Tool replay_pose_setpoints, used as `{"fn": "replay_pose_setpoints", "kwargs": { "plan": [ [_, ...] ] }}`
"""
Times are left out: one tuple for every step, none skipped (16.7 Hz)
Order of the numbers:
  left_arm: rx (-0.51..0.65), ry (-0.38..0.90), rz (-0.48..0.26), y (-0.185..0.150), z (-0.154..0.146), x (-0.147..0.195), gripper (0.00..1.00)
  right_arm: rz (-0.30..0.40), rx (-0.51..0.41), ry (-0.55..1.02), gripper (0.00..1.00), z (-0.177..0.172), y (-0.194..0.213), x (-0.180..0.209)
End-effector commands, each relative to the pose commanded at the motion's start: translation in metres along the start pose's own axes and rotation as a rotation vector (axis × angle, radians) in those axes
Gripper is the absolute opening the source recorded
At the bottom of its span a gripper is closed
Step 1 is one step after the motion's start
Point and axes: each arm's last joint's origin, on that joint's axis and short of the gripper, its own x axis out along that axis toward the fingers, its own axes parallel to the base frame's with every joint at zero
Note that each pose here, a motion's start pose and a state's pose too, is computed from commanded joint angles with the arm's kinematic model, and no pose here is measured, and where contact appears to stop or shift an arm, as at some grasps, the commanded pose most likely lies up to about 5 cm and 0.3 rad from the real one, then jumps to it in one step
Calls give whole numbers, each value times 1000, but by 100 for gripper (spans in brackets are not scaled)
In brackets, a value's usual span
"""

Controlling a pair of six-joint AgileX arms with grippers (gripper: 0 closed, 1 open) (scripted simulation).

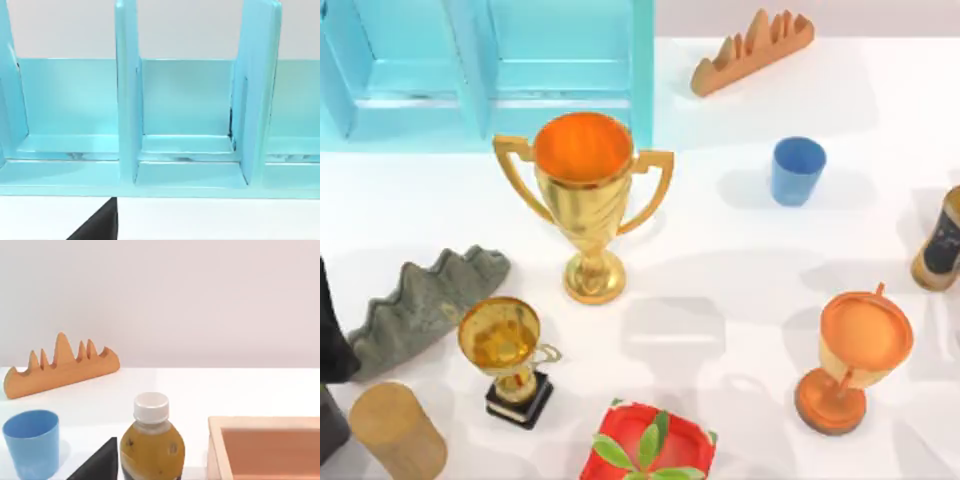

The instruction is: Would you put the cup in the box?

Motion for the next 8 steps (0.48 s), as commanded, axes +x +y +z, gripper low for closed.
{"fn": "replay_pose_setpoints", "kwargs": {
  "plan": [
    [0,0,0,0,0,0,100,0,0,0,100,0,0,0],
    [0,0,0,0,0,0,100,0,0,0,100,0,0,0],
    [0,0,0,0,0,0,100,3,4,0,100,2,0,0],
    [0,0,0,0,0,0,100,8,11,1,100,7,1,0],
    [0,0,0,0,0,0,100,14,21,3,100,15,2,-1],
    [0,0,0,0,0,0,100,22,35,6,100,25,3,-1],
    [0,0,0,0,0,0,100,31,51,11,100,37,4,-1],
    [0,0,0,0,0,0,100,40,69,19,100,52,6,0]
  ]
}}
